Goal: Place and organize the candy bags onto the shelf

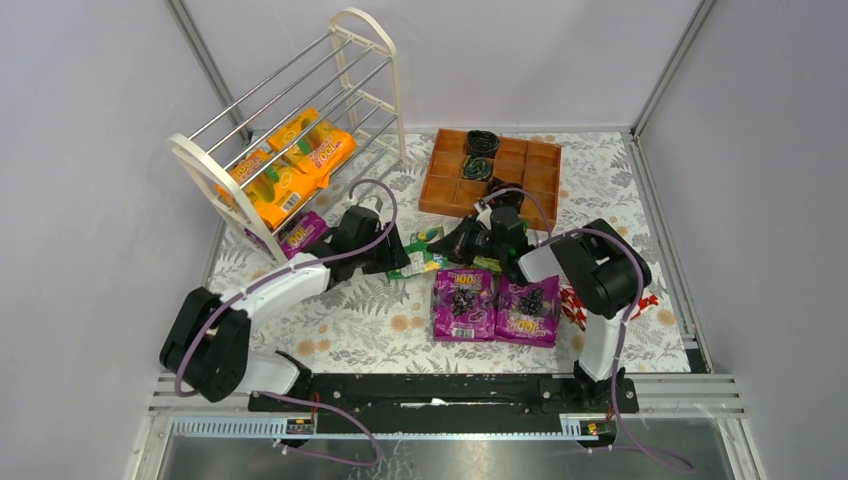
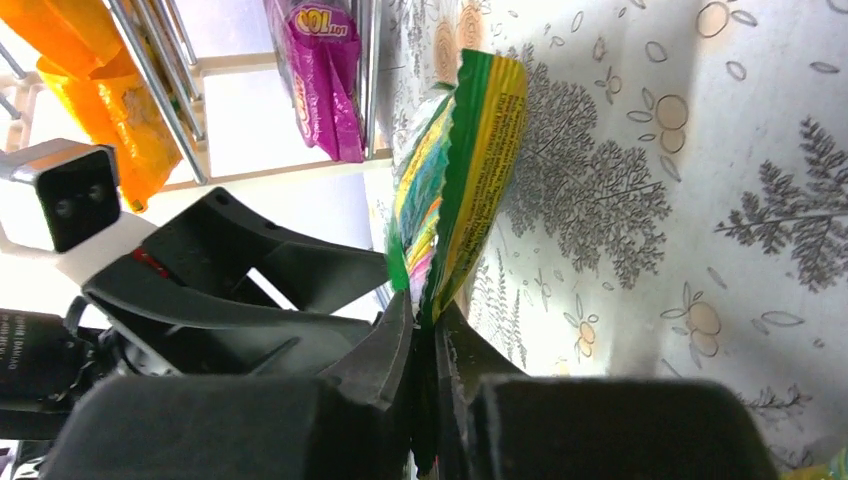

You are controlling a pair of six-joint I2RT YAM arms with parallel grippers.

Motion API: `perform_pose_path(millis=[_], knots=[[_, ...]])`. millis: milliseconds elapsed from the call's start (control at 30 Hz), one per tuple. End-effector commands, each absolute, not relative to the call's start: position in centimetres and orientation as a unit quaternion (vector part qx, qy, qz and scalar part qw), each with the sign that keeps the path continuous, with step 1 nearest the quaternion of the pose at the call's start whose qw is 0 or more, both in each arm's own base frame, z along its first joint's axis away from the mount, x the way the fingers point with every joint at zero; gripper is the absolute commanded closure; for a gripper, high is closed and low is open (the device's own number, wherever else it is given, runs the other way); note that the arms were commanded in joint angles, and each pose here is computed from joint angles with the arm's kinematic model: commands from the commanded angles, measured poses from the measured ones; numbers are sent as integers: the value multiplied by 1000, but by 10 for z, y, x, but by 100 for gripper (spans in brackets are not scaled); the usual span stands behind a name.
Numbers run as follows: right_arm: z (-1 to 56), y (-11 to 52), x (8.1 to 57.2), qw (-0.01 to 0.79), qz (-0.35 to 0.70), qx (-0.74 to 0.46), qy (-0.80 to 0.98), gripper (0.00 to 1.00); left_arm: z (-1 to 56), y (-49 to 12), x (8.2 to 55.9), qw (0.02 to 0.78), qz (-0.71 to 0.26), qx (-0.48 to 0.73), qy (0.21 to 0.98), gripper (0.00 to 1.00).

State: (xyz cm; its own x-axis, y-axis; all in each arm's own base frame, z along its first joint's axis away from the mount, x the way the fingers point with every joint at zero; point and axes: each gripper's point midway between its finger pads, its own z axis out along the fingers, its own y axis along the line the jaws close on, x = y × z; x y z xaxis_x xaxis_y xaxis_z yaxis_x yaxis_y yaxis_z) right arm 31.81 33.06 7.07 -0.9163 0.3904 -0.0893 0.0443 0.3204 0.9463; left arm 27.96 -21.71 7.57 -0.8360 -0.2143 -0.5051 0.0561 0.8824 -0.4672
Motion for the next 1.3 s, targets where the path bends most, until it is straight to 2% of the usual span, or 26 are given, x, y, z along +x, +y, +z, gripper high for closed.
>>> perform_pose_path(millis=[0, 133, 300, 500, 733, 900, 1267], knots=[[111, 333, 316, 192, 593, 119, 773, 94, 138, -223, 287, 347, -272, -17, 897, 39], [139, 331, 315, 205, 610, 122, 756, 96, 197, -221, 280, 399, -300, 21, 866, 32], [189, 327, 315, 236, 622, 116, 737, 100, 304, -208, 258, 495, -329, 83, 800, 17], [291, 330, 319, 314, 629, 94, 705, 100, 427, -168, 218, 634, -315, 133, 693, 2], [433, 361, 319, 408, 655, 82, 631, 100, 545, -110, 174, 763, -291, 86, 571, 1], [497, 395, 321, 439, 689, 124, 564, 100, 583, -78, 142, 803, -298, 47, 514, 1], [536, 517, 348, 471, 707, 170, 499, 100, 598, -27, 94, 830, -288, -8, 479, 1]])
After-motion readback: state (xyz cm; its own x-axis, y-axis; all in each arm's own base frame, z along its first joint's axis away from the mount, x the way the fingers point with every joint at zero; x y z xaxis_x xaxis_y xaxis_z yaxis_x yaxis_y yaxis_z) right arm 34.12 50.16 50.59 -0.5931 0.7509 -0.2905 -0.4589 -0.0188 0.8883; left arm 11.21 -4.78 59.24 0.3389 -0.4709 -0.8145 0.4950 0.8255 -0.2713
